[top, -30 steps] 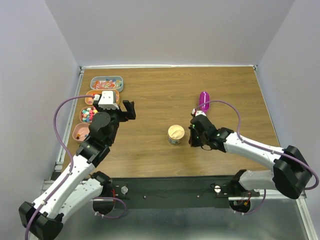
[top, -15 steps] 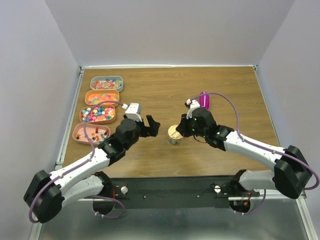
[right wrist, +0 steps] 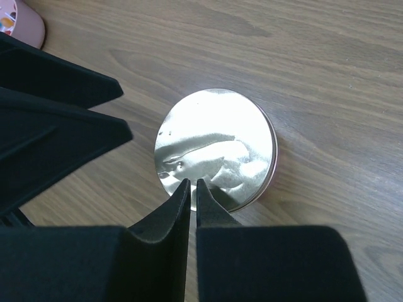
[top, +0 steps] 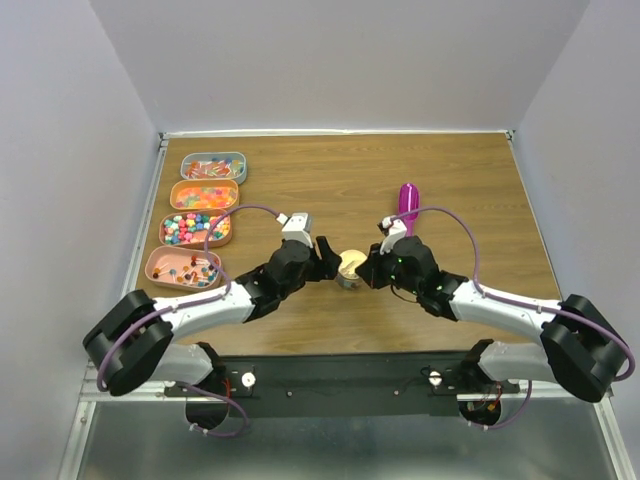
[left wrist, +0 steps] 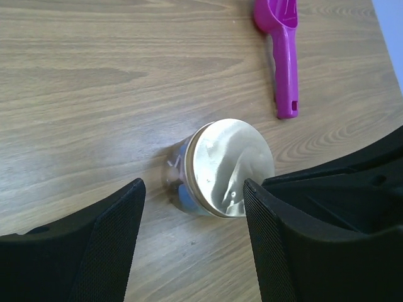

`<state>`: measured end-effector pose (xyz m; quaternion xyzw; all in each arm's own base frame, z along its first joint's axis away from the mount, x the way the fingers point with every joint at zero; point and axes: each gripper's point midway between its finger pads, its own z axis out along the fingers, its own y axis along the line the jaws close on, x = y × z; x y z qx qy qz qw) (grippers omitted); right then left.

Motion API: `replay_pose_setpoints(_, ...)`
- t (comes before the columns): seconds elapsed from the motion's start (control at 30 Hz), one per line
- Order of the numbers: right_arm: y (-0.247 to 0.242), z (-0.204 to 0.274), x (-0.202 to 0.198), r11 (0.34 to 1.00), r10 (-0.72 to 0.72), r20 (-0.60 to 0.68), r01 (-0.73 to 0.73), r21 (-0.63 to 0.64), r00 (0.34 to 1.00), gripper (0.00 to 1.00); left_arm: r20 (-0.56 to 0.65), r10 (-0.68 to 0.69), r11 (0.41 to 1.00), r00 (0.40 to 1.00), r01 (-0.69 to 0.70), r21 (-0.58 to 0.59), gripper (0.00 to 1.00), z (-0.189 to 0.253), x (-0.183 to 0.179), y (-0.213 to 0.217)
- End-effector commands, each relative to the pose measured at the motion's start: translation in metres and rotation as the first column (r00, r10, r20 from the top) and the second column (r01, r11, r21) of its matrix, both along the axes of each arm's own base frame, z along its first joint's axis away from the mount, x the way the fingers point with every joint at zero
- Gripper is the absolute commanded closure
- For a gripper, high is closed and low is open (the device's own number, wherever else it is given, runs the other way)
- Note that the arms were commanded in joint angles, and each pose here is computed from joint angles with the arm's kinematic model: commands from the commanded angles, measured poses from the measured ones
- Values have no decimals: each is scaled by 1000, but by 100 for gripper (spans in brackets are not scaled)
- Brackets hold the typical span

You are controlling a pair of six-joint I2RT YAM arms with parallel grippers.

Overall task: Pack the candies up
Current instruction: Screw the bottle lid onto the packing bottle.

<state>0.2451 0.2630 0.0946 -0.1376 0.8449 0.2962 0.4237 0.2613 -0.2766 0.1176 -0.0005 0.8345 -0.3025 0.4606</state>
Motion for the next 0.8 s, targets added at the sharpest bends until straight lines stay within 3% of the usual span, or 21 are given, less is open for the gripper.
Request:
replay_pose_setpoints(0.0, 0, 2, -4, 999, -2, 2, 2, 32, 1000, 87, 13, 13, 1000, 1000, -13, -6, 30, 0, 8, -18)
replay_pose_setpoints(0.27, -21, -18, -12, 995, -97, -71, 98, 7, 993, 90, -52, 24, 999, 998, -23, 24, 37, -28, 3, -20)
replay_pose_setpoints(0.57, -40, -65, -22, 987, -150, -340, 162, 7, 928, 95, -111, 26, 999, 993, -22, 42, 42, -47, 1, -25)
replay_pose_setpoints(0.77, -43, -83, -22, 986, -157, -421, 166, -17, 893, 96, -119, 40, 999, 992, -36, 42, 46, -50, 3, -25)
